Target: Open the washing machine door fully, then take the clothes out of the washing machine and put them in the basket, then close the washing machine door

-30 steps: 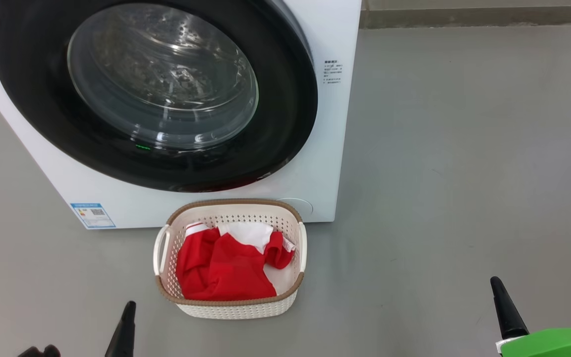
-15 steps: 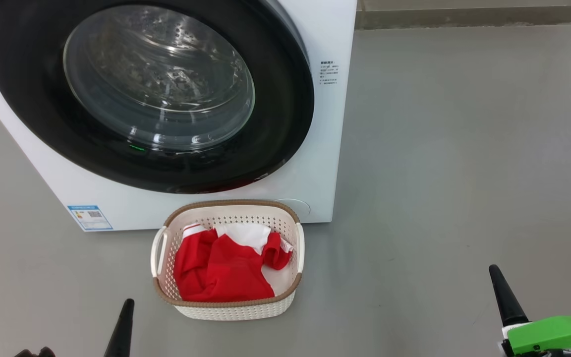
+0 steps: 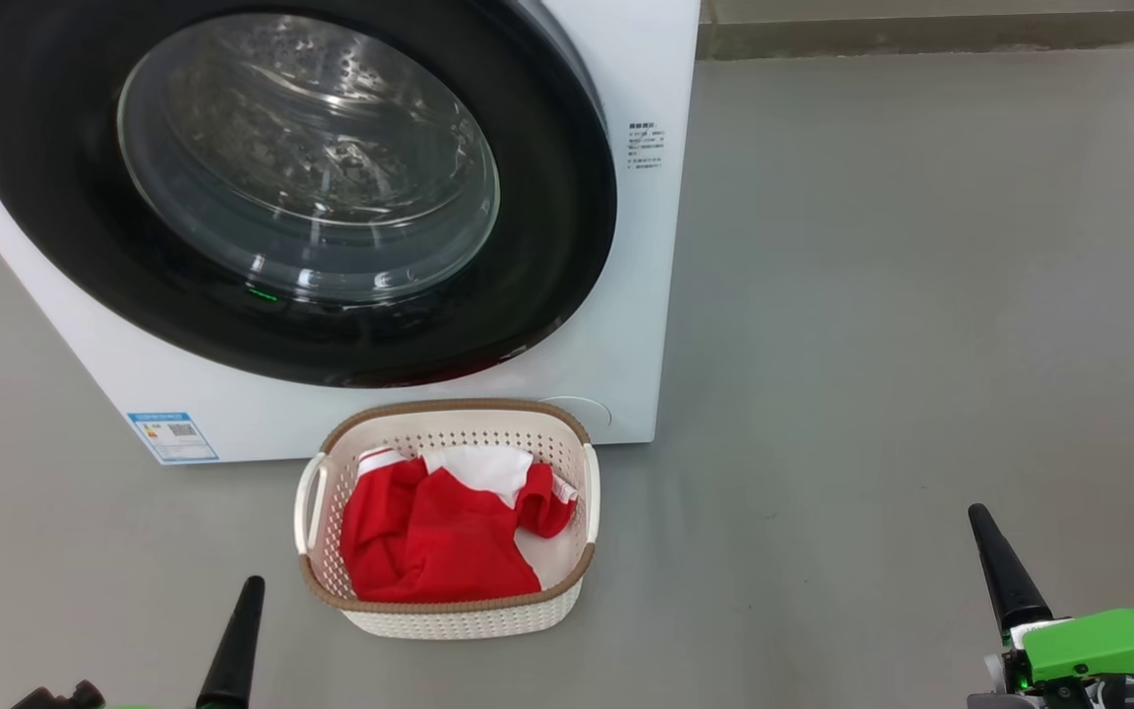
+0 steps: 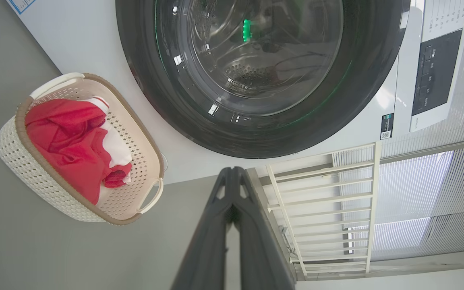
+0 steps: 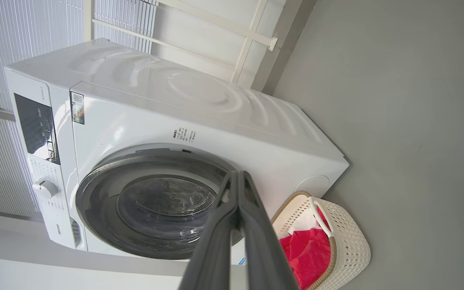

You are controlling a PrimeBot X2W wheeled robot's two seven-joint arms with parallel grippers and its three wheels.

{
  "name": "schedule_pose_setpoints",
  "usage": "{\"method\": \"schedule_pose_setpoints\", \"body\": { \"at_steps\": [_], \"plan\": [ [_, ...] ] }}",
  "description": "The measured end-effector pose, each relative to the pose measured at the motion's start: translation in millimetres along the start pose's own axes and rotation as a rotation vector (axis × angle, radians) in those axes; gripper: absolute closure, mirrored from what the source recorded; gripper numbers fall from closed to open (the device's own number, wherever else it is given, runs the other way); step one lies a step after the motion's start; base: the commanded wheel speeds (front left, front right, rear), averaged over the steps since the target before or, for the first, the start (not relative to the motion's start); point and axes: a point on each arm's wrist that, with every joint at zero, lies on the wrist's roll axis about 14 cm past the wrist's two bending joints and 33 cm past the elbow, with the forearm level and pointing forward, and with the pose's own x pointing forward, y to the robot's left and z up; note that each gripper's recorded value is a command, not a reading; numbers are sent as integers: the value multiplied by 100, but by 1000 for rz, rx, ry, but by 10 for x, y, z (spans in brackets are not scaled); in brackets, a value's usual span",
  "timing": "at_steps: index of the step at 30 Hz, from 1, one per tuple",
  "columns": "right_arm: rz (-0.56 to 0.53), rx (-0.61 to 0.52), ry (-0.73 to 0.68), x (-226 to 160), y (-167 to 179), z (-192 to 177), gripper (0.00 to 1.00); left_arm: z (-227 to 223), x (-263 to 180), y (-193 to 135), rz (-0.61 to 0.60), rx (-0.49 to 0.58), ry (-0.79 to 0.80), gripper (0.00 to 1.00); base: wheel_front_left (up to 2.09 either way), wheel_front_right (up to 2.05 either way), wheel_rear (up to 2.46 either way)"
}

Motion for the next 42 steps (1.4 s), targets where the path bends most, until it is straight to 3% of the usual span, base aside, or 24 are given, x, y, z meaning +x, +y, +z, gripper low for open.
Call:
{"method": "schedule_pose_setpoints", "body": {
  "at_steps": [24,42],
  "plan": [
    [75,207,12,81,233,64,100,-11,104,-226,-73,-257,24,100,0,0,0],
    [85,218,9,95,267,76,100,-13,104,-229,-74,-261,26,100,0,0,0]
  ]
}}
